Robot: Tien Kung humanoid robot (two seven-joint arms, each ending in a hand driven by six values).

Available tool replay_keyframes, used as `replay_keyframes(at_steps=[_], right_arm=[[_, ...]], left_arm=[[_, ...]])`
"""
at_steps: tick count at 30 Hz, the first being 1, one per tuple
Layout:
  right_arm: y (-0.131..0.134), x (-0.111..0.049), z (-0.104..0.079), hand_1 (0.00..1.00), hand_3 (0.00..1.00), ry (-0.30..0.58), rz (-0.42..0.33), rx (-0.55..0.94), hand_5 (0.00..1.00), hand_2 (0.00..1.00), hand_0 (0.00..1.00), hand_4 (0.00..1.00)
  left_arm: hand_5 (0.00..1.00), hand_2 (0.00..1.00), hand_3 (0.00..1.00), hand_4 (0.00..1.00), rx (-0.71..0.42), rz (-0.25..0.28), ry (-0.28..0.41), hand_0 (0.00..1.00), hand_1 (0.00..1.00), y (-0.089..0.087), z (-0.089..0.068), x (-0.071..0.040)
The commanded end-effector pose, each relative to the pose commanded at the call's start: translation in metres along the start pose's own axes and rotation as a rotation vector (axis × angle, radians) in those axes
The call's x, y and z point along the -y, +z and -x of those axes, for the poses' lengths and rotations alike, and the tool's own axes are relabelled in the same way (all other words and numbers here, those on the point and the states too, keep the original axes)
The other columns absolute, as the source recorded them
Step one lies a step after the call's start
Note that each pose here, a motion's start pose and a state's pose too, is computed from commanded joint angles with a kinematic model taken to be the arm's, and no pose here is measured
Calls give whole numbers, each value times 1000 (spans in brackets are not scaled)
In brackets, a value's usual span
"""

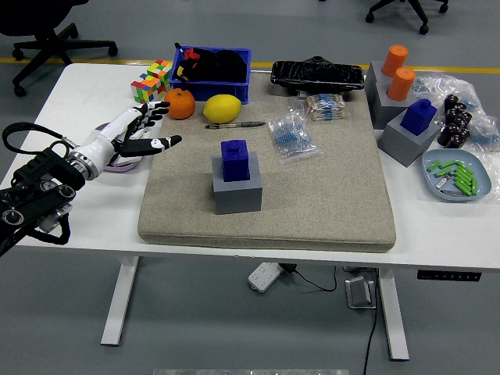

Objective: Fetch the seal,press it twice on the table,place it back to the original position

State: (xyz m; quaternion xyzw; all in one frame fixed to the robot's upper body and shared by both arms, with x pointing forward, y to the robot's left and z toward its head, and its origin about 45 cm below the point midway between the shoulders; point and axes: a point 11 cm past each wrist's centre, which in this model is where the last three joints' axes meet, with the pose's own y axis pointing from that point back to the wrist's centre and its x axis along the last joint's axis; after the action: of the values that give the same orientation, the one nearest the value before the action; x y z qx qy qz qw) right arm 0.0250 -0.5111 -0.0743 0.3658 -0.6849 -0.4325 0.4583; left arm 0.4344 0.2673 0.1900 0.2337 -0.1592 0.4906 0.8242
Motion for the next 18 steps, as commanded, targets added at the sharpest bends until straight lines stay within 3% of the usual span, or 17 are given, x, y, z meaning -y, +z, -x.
replay_keyframes(at_steps=[6,15,16,18], right_arm=[[2,0,1,686,618,-2,4,-3,522,656,730,721],[0,0,2,685,618,-5,-1,-2,522,657,730,721],[0,0,2,685,618,-4,-2,-3,522,657,731,721],[0,0,2,685,618,-4,0,-3,522,657,731,721]], left_arm=[[381,973,985,998,3,21,-62,921,965,10,15,0],[378,970,980,998,2,66,-88,920,965,25,30,4],[279,951,955,998,7,72,-80,919,959,26,31,5],[279,951,955,998,16,85,-64,919,959,28,34,7]])
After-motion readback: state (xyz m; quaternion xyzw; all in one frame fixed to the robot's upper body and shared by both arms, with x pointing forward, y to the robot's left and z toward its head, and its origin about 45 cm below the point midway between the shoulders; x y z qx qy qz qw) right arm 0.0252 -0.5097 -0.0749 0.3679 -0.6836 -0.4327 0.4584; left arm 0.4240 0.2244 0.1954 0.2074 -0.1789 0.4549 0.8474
